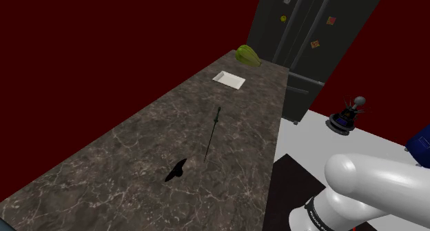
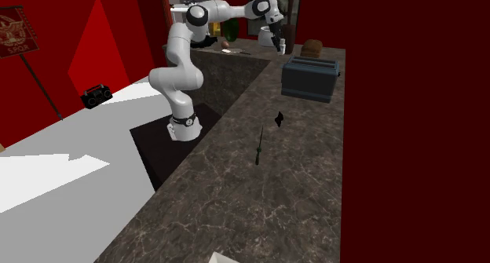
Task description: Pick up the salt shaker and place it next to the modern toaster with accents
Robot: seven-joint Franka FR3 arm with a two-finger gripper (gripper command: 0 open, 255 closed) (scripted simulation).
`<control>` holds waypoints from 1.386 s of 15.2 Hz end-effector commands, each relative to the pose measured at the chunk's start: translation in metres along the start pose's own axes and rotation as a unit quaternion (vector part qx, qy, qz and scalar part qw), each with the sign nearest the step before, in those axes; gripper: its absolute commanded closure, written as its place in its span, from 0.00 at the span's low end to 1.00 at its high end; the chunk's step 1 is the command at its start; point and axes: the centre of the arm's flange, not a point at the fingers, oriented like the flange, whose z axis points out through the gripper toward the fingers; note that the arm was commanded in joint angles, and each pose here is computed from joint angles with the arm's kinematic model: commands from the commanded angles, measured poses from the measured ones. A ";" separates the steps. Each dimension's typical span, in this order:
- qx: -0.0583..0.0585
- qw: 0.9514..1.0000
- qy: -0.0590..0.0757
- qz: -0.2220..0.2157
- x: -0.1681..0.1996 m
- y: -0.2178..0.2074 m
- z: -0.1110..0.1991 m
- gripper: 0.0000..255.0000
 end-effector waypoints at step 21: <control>0.000 1.000 0.000 0.000 -0.040 0.002 0.110 1.00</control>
